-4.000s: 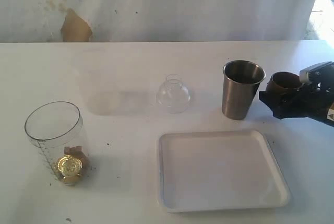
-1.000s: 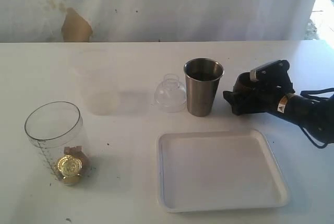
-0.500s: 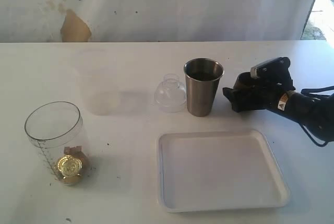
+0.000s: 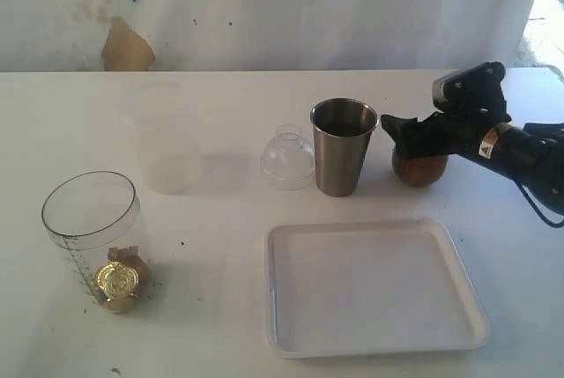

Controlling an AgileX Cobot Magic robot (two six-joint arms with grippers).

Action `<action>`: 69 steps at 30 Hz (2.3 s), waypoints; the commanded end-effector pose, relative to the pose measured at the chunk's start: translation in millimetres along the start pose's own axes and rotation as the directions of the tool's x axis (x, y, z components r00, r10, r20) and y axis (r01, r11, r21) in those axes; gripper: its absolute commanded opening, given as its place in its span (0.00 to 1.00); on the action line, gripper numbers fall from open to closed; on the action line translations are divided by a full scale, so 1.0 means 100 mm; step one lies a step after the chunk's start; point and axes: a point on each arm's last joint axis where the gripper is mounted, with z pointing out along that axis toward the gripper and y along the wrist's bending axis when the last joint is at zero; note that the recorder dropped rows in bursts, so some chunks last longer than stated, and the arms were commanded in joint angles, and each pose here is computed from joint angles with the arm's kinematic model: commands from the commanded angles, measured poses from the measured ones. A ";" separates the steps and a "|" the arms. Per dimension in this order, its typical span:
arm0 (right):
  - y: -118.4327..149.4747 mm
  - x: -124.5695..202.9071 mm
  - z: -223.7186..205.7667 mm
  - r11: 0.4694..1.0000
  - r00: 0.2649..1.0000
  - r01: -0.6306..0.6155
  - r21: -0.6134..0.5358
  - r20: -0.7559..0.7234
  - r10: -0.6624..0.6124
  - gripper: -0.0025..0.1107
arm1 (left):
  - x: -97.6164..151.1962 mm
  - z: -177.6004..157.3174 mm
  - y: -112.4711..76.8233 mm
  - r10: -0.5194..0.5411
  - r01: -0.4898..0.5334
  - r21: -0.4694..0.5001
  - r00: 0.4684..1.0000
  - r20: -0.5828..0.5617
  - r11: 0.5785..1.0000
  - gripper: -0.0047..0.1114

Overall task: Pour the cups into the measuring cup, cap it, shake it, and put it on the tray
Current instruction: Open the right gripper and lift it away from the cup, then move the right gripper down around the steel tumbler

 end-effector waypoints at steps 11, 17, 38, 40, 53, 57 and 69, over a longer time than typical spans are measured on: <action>0.00 -0.76 -0.29 1.000 0.991 -0.003 0.008 0.134 0.002 0.45 | 0.01 0.00 0.00 -0.001 0.001 0.001 1.000 0.002 1.000 0.04; 0.05 -1.03 -0.48 0.999 0.995 0.038 -0.005 0.089 -0.037 0.13 | 0.01 0.00 0.00 -0.001 0.001 0.001 1.000 0.002 1.000 0.04; 0.29 -1.77 -1.24 0.998 0.997 -0.060 -0.026 0.048 0.062 0.02 | 0.01 0.00 0.00 -0.001 0.001 0.001 1.000 0.002 1.000 0.04; 0.35 -1.83 -1.30 0.998 0.997 -0.022 -0.063 0.072 0.026 0.02 | 0.01 0.00 0.00 -0.001 0.001 0.001 1.000 0.002 1.000 0.04; 0.48 -1.86 -1.42 0.987 1.000 -0.009 -0.159 0.023 0.013 0.13 | 0.01 0.00 0.00 -0.001 0.001 0.001 1.000 0.002 1.000 0.04; 0.53 -1.82 -1.39 0.976 1.000 -0.020 -0.216 0.016 0.024 0.32 | 0.01 0.00 0.00 -0.001 0.001 0.001 1.000 0.002 1.000 0.04; 0.91 -1.59 -1.05 0.922 0.998 -0.011 -0.387 -0.068 -0.017 0.88 | 0.01 0.00 0.00 -0.001 0.001 0.001 1.000 0.002 1.000 0.04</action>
